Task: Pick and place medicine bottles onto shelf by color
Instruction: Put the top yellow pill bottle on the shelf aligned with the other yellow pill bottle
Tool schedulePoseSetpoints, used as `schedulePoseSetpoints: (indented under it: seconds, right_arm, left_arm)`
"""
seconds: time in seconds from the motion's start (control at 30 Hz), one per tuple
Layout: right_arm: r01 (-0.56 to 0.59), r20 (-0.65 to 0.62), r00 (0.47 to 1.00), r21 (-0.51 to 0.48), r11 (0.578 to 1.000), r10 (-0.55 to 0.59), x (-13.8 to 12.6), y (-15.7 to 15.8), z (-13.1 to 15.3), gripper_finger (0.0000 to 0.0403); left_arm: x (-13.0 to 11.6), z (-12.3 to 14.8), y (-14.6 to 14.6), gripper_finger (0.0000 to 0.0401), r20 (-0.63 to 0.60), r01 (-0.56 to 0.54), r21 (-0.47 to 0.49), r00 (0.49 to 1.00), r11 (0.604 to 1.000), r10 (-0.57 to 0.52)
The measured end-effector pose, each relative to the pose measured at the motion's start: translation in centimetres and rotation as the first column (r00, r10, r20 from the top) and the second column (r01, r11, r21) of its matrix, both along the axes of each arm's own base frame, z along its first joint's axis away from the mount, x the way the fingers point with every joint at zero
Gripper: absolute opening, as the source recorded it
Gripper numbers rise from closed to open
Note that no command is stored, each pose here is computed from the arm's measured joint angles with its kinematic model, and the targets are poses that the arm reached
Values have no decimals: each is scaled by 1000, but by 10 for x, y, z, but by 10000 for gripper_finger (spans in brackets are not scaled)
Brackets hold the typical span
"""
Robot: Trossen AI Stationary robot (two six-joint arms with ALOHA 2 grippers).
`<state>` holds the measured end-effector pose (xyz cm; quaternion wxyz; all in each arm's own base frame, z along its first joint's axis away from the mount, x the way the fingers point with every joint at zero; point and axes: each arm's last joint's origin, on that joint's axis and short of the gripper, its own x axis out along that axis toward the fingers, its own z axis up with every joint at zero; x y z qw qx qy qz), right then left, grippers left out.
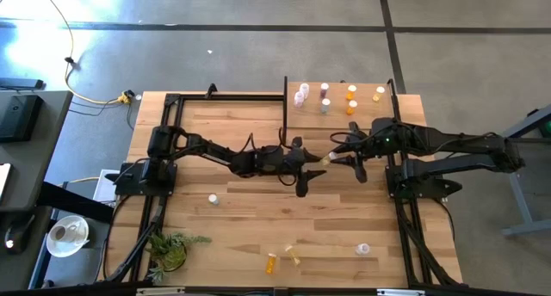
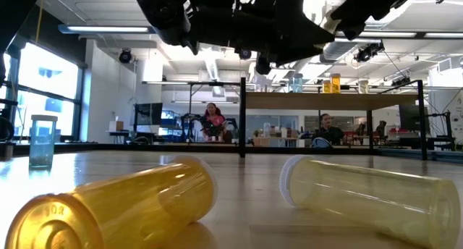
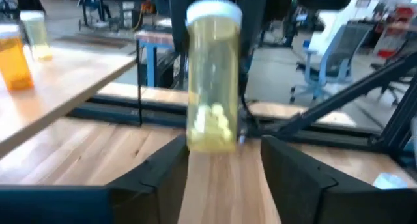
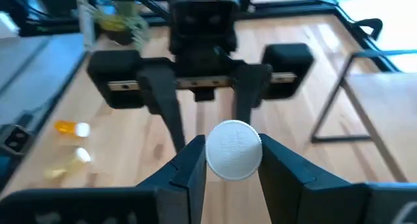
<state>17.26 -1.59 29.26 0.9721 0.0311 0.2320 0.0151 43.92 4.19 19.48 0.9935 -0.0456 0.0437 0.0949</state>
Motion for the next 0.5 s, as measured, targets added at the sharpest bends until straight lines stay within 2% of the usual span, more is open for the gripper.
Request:
schedulePoseSetpoints:
  seconds: [0.1, 0.23, 0.5]
  right_arm:
    - [76, -25, 997, -39, 996, -77, -4, -2, -1, 104]
    - [170, -31, 984, -90, 981, -173, -12, -4, 0, 104]
    - [355, 5, 933, -188, 916, -361, -29, -9, 8, 104]
  left_arm:
    - [-3, 1, 2, 199, -46, -5, 5, 999, 1000, 5]
    - [-8, 11, 6, 208, -99, -4, 55, 995, 998, 9]
    - [-26, 40, 9, 204, -193, 24, 178, 981, 984, 11]
